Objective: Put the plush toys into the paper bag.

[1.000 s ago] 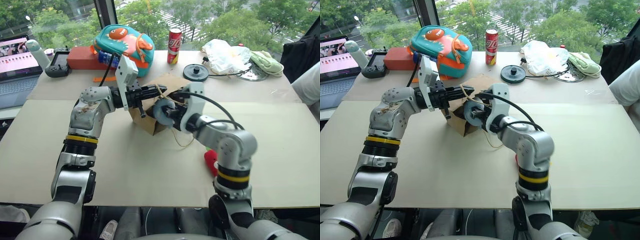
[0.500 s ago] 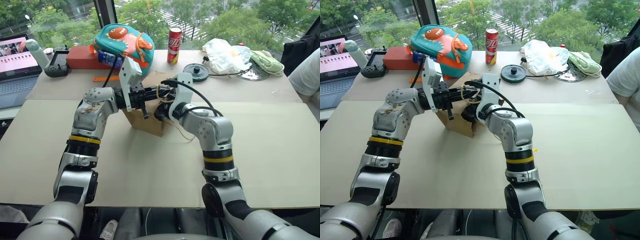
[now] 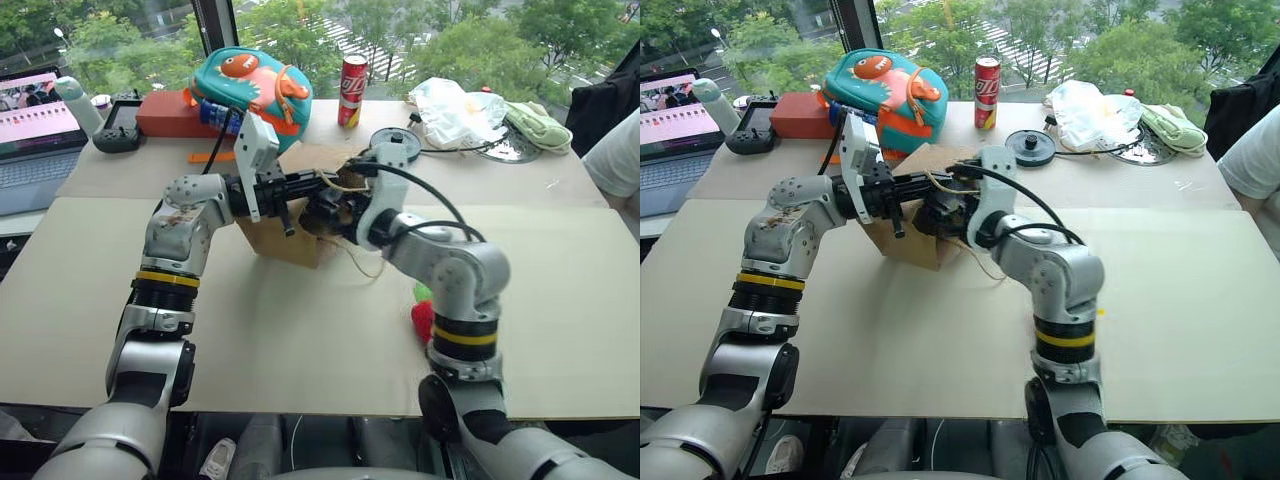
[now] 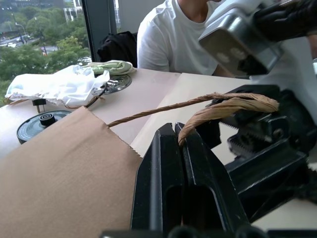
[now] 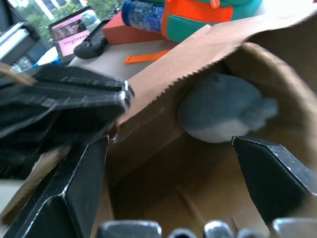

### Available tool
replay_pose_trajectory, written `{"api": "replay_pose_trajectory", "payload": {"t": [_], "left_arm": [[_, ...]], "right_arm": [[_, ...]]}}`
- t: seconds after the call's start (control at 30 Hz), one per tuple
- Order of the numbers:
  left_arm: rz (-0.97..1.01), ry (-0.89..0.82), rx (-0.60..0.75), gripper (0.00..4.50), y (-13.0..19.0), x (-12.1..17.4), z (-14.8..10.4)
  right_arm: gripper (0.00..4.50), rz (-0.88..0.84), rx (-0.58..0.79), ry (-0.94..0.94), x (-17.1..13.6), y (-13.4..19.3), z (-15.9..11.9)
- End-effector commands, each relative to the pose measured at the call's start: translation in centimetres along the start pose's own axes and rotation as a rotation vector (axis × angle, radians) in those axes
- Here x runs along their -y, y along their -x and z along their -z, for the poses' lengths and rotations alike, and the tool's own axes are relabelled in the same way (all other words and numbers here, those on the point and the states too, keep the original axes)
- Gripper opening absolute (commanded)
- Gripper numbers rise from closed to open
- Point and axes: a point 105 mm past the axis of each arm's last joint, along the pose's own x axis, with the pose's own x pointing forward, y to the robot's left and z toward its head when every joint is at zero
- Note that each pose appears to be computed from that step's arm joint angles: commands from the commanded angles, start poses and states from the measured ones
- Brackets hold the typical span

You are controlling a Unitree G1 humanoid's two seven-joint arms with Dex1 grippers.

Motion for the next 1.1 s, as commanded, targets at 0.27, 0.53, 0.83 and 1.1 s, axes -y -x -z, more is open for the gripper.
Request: {"api": "replay_pose_trajectory", "payload": {"t": [0.27,0.53,0.83,1.1], "left_arm": [[0.096,-0.020,0.045,0.00,0.2,1.0,-1.3],[0.186,-0.015,0.081,0.00,0.4,2.6,-2.7],[0.171,-0.008,0.120,0.00,1.0,2.7,-4.2],[0.148,-0.005,0.100,0.00,1.2,2.4,-3.6]], "right_arm": [[4.43,0.024,-0.113,0.251,2.8,8.1,1.6],[4.43,0.126,-0.305,0.244,4.9,12.3,5.0],[4.43,0.285,-0.519,0.209,7.2,14.2,10.5],[3.70,0.282,-0.484,0.189,7.2,13.2,11.2]]}}
